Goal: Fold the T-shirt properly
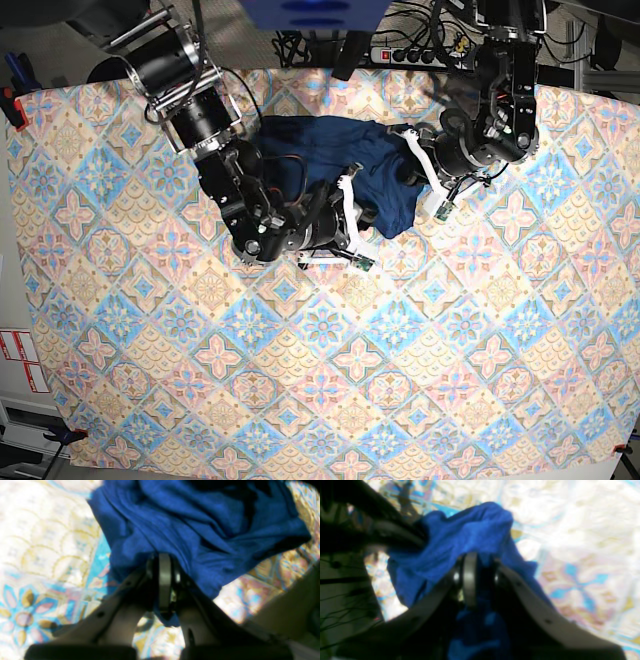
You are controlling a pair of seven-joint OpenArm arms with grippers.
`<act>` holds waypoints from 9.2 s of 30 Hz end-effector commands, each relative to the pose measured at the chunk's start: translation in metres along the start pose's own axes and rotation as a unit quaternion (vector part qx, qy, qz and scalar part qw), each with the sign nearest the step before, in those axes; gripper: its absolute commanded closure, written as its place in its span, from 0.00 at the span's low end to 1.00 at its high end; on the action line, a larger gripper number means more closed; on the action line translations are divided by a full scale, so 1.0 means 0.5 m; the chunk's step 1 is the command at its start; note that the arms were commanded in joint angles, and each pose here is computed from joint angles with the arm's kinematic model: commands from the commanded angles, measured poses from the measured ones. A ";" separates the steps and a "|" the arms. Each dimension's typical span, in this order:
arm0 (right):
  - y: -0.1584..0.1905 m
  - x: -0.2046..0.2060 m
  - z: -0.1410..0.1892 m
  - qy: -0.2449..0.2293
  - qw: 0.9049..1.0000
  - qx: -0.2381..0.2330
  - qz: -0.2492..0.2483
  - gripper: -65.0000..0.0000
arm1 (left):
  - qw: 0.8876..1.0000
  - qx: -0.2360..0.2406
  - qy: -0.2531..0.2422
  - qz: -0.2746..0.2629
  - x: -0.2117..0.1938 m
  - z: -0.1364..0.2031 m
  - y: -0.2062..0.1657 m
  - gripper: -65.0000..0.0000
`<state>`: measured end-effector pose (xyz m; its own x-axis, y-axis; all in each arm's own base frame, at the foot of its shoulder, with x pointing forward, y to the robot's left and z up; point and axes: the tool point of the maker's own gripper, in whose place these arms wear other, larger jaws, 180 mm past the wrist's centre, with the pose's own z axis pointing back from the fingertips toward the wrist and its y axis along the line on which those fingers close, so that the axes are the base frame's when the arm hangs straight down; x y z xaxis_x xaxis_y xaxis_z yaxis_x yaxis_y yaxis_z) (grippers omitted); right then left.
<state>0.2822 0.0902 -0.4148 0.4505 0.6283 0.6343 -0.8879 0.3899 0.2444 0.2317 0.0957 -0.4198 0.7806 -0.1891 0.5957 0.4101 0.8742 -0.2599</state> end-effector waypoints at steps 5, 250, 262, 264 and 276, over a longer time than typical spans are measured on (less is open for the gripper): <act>-0.003 0.030 -0.017 -0.044 0.999 0.014 -0.021 0.87 | 0.999 0.002 -0.011 -0.030 0.003 -0.019 -0.019 0.98; -0.026 -0.106 0.215 0.009 0.989 -0.129 0.072 0.88 | 0.983 0.025 -0.131 0.125 0.042 0.080 0.067 1.00; -0.020 -0.128 0.076 -0.006 0.997 -0.059 -0.047 0.88 | 0.994 -0.017 -0.068 0.084 0.008 0.007 -0.007 1.00; -0.018 -0.150 0.065 0.007 0.997 -0.052 -0.060 0.88 | 0.995 -0.008 -0.052 0.086 -0.006 -0.008 0.006 1.00; 0.102 -0.144 0.017 0.042 0.999 0.014 0.018 0.88 | 0.994 0.006 -0.057 0.095 0.032 -0.064 0.057 1.00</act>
<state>0.1928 0.0568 -0.4516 0.4407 0.7094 0.5501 -0.8977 0.3517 0.2656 0.2592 0.1051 -0.4528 0.8143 0.0184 0.5801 0.2410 0.8985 -0.3669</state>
